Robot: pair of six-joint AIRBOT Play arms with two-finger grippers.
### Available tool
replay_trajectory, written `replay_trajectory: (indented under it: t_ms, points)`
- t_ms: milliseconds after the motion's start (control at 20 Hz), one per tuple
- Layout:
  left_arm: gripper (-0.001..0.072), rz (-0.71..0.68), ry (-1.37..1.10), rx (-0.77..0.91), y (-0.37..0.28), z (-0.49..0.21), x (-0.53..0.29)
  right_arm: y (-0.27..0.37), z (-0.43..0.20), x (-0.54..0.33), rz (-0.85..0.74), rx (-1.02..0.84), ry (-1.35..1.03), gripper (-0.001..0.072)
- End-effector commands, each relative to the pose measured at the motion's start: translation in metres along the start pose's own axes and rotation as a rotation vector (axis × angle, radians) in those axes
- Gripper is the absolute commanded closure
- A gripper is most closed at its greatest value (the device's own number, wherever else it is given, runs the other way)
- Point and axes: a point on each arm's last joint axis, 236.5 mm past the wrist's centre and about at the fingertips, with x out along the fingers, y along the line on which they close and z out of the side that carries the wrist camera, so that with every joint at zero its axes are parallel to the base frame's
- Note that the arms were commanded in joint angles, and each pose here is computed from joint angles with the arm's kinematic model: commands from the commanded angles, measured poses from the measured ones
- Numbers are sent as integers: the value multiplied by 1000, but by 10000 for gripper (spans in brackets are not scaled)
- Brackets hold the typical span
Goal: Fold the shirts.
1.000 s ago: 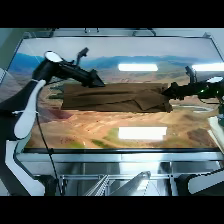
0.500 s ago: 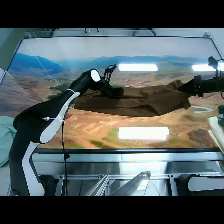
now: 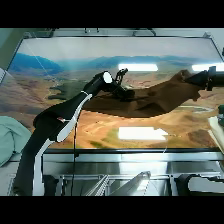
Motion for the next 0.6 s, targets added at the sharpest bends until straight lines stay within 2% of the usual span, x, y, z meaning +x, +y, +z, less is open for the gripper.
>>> replay_trajectory:
  t_ms: [0, 200, 400, 550]
  points:
    - [706, -52, 27, -16, -25, -5, 3, 48, 15, 8, 151, -30, -50, 694]
    - [693, -195, -102, -8, -56, 37, -96, 74, 9, 59, 159, -58, 4, 694]
    - [692, -167, -299, 58, -40, 65, -261, 116, 9, 150, 116, -150, -35, 694]
    - [688, -113, -385, 53, -18, 51, -357, 140, -6, 243, 29, -267, -74, 694]
